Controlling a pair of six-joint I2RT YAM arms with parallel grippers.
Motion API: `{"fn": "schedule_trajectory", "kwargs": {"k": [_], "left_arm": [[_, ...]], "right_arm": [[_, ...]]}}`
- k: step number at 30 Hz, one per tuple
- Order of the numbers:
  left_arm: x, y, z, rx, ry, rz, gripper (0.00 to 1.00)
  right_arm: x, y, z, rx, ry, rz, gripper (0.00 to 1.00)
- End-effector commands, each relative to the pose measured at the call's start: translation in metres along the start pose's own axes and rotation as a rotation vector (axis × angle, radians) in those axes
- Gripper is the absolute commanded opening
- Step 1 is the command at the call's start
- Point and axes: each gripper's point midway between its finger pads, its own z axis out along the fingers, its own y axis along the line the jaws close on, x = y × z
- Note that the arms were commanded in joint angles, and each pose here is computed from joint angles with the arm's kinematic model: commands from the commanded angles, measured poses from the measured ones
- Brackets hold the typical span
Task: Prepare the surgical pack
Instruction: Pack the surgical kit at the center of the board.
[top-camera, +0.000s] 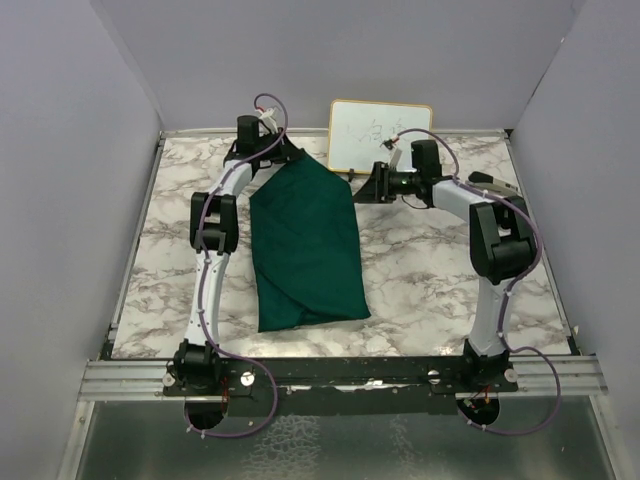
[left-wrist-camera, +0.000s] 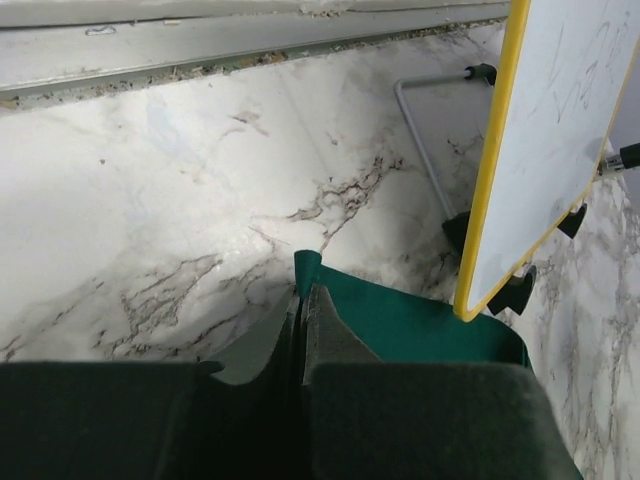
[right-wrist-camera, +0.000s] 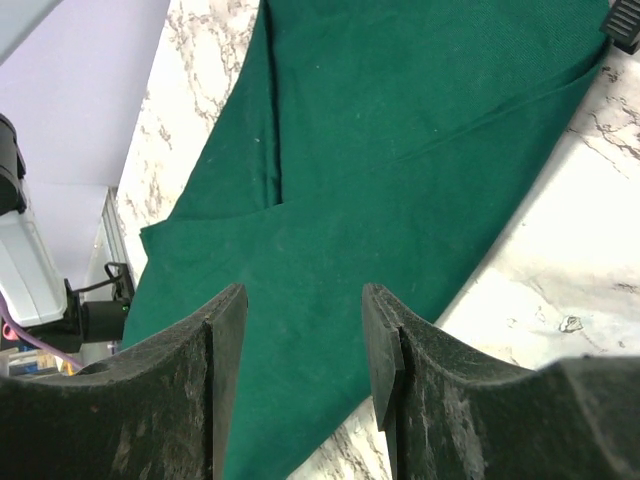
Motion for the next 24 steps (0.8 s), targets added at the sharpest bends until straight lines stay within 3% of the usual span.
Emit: {"fn": "schedule_trajectory", "kwargs": {"k": [1,4,8,16,24], "left_arm": [[-0.066,-0.050,-0.036,0.030,-0.093,0.087,0.00],[-0.087,-0.070,-0.060,0.030,-0.149,0.104,0.00],[-0.093,-0.101,-0.078,0.069,-0.119,0.059,0.00],[-0.058,-0.147,-0.131,0.058,-0.120,-0.011,0.00],[0.001,-0.245,-0.198,0.092,-0.117,0.100,0.00]], "right_arm": [[-0.018,0.026,-0.013,-0.026,-0.054,-0.071,0.51],[-0.025,0.037,-0.022,-0.040,-0.086,-0.085,0.51],[-0.033,0.056,-0.038,-0.036,-0.124,-0.115,0.51],[-0.039,0.116,-0.078,-0.048,-0.178,-0.212,0.51],[-0.023,0.153,-0.113,-0.018,-0.222,-0.285,0.52]]}}
